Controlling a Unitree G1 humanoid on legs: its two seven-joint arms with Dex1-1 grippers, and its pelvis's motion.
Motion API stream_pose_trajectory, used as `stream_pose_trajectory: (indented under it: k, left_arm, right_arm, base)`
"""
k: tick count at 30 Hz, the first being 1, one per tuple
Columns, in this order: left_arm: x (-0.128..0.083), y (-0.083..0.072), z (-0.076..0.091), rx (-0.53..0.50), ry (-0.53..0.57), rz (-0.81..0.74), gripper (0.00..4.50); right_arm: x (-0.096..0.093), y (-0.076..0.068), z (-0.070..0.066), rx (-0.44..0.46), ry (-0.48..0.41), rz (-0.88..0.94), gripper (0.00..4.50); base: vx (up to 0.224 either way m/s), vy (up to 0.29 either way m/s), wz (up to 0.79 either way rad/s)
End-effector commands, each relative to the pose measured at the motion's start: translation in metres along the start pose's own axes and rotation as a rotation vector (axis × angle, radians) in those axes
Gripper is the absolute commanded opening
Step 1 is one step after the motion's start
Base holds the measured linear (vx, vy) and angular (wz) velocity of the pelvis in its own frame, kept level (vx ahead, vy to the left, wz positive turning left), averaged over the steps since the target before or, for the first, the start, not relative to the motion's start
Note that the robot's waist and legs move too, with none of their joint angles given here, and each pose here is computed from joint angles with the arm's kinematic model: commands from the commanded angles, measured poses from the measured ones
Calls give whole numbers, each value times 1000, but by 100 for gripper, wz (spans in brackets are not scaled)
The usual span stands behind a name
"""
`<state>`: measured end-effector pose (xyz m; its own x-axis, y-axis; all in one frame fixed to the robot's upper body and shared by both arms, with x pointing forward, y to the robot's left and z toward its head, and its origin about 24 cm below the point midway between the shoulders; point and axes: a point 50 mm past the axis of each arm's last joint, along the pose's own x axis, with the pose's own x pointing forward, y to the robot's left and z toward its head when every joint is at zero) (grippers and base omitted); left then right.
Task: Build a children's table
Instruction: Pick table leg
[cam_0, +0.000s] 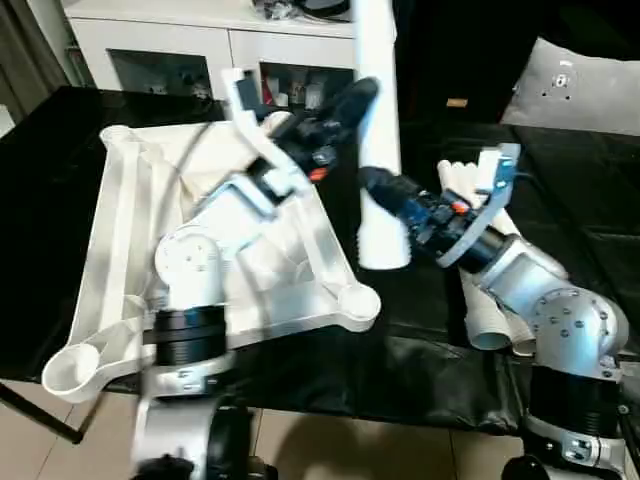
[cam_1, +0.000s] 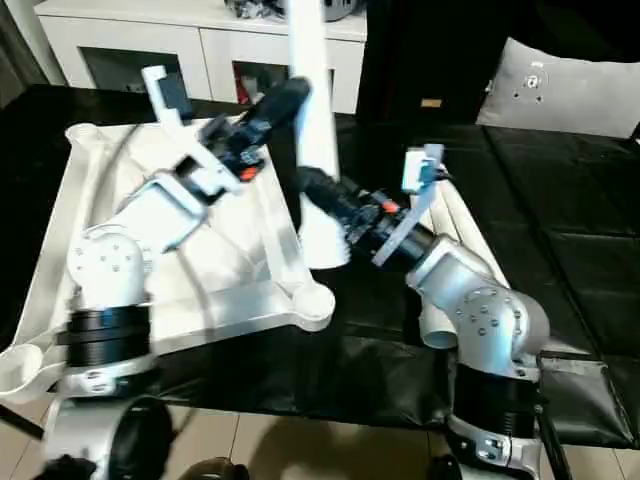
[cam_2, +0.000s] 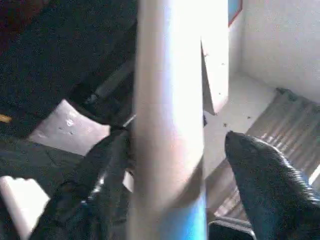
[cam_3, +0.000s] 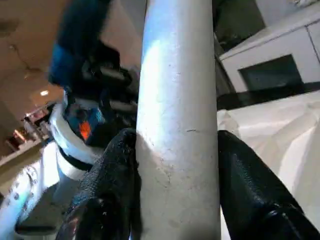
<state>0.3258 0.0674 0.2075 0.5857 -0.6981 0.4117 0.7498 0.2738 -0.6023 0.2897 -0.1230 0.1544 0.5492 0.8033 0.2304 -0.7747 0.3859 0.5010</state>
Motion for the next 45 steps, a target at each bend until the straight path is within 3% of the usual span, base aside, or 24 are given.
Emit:
stream_pose_trajectory:
  k: [1,2,3,4,5,7,8,9,10,11,14,21,36,45]
  left_arm:
    - [6,-10,2,29,13,-36,345]
    - [8,-12,-1,85,36,-19,330]
    - [8,-12,-1,85,36,-19,321]
    - [9,-11,-2,137,40,11,314]
    - [12,-8,-3,253,45,81,312]
    - [15,-7,-3,314,43,116,301]
    - [15,-7,-3,323,40,120,288]
    - [18,-8,-3,340,22,137,288]
    - [19,-8,-3,345,17,142,276]
    - [22,-8,-2,371,-6,175,270]
    - [25,-6,-2,402,-55,258,251]
    - [29,-10,-9,439,-85,274,196]
    - [30,-10,-15,435,-74,270,186]
    - [22,4,-7,395,-116,378,186]
  right_arm:
    - [0,0,1,-87,24,-41,188]
    - [3,-1,-2,-180,53,-83,188]
    - [3,-1,-2,-180,53,-83,188]
    - [6,-1,-1,-231,32,-102,188]
    - [10,0,2,-294,9,-133,188]
    - [14,0,2,-379,11,-171,188]
    - [15,-1,1,-405,21,-175,188]
    - [18,-2,-2,-499,40,-195,188]
    - [18,-2,-2,-517,41,-198,188]
    - [21,-2,-4,-600,42,-215,188]
    - [25,-2,-7,-715,42,-244,188]
    - [28,-5,-14,-761,15,-284,188]
    - [30,-11,-17,-783,-14,-308,188]
    - [30,-18,-20,-783,19,-351,188]
  base:
    - [0,0,0]
    - [0,0,0]
    - [0,0,0]
    - [0,0,0]
    - [0,0,0]
    - [0,0,0]
    - [0,0,0]
    - [0,0,0]
    - [0,0,0]
    - [0,0,0]
    - [0,0,0]
    - [0,0,0]
    - [0,0,0]
    - [0,0,0]
